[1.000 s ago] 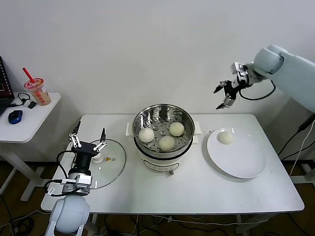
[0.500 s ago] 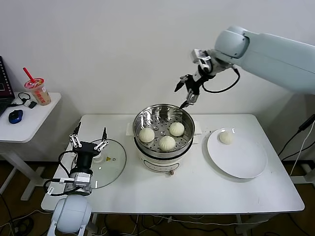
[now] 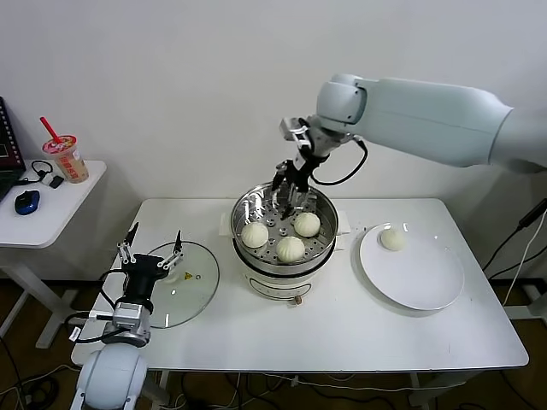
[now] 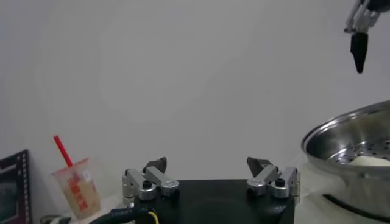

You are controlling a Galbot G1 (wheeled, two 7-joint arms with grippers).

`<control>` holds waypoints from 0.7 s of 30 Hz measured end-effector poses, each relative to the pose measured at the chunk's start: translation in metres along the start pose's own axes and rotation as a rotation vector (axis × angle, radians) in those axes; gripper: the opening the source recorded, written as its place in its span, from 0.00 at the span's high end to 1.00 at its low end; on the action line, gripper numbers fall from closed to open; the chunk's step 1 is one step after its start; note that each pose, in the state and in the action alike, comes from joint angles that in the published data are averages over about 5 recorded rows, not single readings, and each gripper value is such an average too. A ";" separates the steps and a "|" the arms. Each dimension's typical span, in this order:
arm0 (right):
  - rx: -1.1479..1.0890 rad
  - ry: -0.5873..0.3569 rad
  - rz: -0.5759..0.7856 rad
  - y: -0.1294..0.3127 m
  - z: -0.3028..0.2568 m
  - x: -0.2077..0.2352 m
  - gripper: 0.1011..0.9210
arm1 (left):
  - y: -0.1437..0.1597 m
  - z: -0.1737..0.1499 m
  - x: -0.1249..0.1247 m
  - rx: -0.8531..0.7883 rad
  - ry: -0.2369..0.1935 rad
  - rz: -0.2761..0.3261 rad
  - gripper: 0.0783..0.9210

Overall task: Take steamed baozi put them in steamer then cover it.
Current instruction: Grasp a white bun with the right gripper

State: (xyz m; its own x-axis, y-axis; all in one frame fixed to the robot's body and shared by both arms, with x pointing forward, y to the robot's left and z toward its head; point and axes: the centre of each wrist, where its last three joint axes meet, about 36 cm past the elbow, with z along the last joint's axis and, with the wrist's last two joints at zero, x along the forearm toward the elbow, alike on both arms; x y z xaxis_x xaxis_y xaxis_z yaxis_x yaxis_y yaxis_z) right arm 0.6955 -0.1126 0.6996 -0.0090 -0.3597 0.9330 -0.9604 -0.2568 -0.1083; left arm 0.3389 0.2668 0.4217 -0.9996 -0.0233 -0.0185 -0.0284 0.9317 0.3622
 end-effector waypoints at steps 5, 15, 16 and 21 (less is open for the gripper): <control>0.005 0.019 -0.034 -0.007 -0.010 -0.024 0.12 | 0.012 0.005 0.004 0.022 0.010 -0.007 0.12; 0.018 0.065 -0.067 -0.019 -0.020 -0.063 0.12 | 0.025 0.010 0.007 0.042 0.015 -0.020 0.12; 0.021 0.070 -0.069 -0.020 -0.020 -0.066 0.12 | 0.026 0.011 0.008 0.043 0.016 -0.021 0.12; 0.036 0.093 -0.077 -0.026 -0.023 -0.083 0.12 | 0.030 0.015 0.010 0.047 0.021 -0.028 0.12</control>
State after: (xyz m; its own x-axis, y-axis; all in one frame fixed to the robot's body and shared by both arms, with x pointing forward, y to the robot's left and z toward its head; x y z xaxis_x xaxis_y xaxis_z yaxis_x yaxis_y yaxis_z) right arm 0.7152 -0.0559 0.6330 0.0372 -0.2528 0.9668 -0.9487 -0.3130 -0.0454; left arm 0.3285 0.2997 0.4187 -0.9984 -0.0566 -0.0079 -0.0561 0.9464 0.3180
